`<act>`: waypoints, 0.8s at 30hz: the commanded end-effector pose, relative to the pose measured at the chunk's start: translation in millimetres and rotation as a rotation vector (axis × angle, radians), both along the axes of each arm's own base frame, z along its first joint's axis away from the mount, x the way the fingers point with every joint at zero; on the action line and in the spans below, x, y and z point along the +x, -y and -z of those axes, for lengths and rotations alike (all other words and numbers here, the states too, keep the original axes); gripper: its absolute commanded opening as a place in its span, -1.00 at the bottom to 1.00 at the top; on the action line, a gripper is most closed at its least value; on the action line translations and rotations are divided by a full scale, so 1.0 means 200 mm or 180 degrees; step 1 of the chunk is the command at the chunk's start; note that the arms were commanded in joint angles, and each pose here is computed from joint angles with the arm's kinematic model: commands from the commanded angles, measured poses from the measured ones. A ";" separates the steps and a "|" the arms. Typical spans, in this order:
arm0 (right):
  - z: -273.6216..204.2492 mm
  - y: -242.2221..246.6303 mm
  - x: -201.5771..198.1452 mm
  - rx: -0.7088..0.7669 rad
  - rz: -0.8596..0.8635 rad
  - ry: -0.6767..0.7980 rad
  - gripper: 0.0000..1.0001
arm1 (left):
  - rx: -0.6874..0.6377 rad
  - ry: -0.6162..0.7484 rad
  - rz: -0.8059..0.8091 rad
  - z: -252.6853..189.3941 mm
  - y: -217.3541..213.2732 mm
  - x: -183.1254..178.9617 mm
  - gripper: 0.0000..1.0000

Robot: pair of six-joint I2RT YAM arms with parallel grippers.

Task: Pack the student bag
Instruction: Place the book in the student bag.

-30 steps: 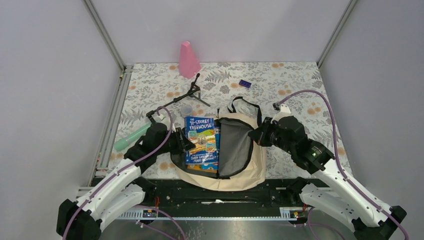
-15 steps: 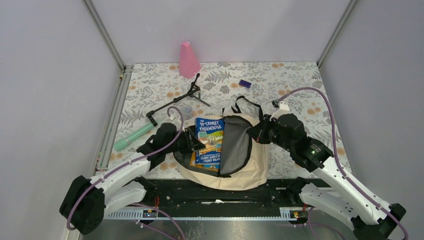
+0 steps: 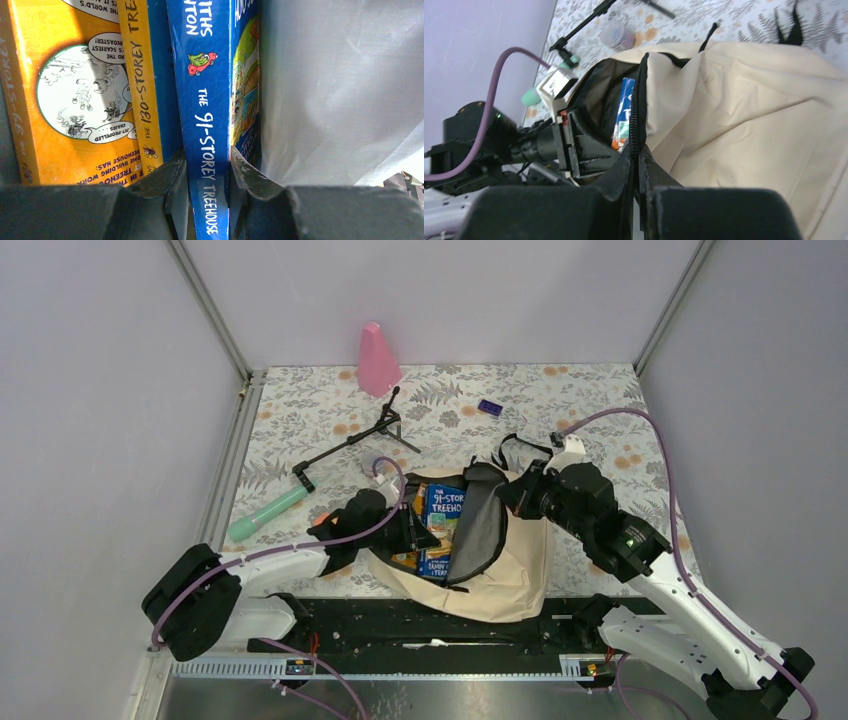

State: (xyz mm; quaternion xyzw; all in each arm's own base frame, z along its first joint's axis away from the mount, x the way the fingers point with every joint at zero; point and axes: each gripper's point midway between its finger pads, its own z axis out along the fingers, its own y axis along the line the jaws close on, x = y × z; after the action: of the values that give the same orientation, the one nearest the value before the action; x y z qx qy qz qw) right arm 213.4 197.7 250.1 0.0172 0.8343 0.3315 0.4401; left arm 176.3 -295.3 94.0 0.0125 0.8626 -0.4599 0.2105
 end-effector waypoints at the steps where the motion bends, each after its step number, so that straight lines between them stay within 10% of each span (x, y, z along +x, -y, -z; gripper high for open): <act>1: -0.17 0.12 0.09 -0.0073 0.0424 0.0449 -1.00 | -0.0067 0.0139 0.0116 -0.07 0.02 -0.02 -1.00; 24: -0.13 -0.06 0.07 0.0150 -0.0010 0.0232 -1.00 | -0.0387 0.0166 0.0385 -0.11 0.38 0.13 -1.00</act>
State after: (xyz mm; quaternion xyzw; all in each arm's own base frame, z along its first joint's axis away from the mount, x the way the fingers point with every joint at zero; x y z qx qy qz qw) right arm 223.5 206.5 254.5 0.0102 0.8335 0.3305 0.4426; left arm 188.4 -351.0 85.0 0.0442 0.8586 -0.4813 0.1708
